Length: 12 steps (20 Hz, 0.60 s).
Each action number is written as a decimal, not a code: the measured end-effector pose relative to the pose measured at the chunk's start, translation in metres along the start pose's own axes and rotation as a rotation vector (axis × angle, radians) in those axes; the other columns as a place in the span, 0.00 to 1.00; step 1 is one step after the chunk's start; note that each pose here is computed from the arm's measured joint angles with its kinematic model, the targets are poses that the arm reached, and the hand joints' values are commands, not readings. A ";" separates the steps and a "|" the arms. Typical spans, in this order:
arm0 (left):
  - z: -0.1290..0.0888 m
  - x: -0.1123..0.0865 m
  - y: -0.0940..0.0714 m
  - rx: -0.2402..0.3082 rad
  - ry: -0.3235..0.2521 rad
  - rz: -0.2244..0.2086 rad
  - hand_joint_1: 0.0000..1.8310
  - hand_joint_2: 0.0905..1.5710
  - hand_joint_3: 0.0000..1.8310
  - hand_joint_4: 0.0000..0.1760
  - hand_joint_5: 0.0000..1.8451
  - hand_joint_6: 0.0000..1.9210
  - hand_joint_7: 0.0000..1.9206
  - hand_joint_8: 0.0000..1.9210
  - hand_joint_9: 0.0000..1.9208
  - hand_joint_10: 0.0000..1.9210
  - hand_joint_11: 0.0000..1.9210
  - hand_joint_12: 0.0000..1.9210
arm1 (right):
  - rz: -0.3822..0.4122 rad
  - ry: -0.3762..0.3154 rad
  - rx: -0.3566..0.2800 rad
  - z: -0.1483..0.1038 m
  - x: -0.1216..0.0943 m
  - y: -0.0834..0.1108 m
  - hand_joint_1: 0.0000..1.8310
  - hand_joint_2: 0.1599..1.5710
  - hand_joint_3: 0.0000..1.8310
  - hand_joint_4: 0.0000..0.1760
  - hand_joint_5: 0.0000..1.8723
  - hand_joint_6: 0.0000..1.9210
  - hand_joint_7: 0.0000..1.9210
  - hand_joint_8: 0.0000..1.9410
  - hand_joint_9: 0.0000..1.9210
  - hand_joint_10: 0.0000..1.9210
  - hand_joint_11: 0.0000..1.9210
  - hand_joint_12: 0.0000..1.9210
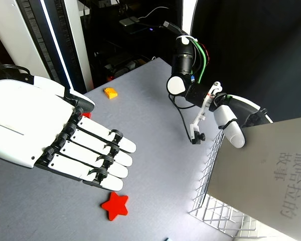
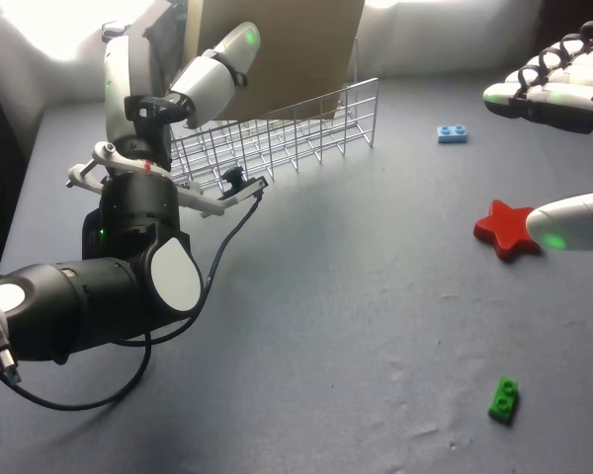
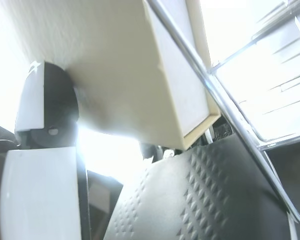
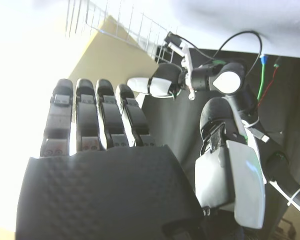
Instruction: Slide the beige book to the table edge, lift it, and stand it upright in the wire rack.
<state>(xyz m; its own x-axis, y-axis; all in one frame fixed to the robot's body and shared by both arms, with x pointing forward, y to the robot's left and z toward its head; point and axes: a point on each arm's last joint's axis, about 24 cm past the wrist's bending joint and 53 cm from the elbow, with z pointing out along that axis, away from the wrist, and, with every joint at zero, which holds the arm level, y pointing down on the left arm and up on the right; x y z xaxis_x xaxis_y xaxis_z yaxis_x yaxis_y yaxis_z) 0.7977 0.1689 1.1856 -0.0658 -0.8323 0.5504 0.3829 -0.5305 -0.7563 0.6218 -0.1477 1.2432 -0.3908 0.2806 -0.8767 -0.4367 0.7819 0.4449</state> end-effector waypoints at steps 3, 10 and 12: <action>0.001 0.002 0.000 0.007 0.009 0.008 0.64 0.79 0.00 0.00 0.38 0.66 0.39 0.81 0.31 0.69 0.24 0.80 | 0.000 0.001 -0.004 0.001 0.001 0.001 0.00 0.70 0.00 0.00 0.00 0.00 0.00 0.00 0.00 0.00 0.00 0.00; 0.008 0.005 0.000 0.022 0.018 0.031 0.71 0.78 0.00 0.00 0.38 0.66 0.39 0.78 0.32 0.80 0.24 0.80 | 0.000 0.006 -0.012 0.003 0.003 0.005 0.00 0.70 0.00 0.00 0.00 0.00 0.00 0.00 0.00 0.00 0.00 0.00; 0.008 0.005 0.000 0.021 0.015 0.026 0.72 0.78 0.00 0.00 0.38 0.66 0.39 0.78 0.33 0.82 0.25 0.80 | 0.000 0.007 -0.014 0.004 0.003 0.006 0.00 0.69 0.00 0.00 0.00 0.00 0.00 0.00 0.00 0.00 0.00 0.00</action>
<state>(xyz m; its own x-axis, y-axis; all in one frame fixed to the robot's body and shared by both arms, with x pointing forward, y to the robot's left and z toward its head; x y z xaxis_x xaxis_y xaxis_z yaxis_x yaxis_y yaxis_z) 0.8051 0.1665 1.1913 -0.0692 -0.8480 0.5255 0.4042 -0.5054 -0.7624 0.6211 -0.1402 1.2424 -0.3966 0.2768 -0.8752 -0.4475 0.7742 0.4476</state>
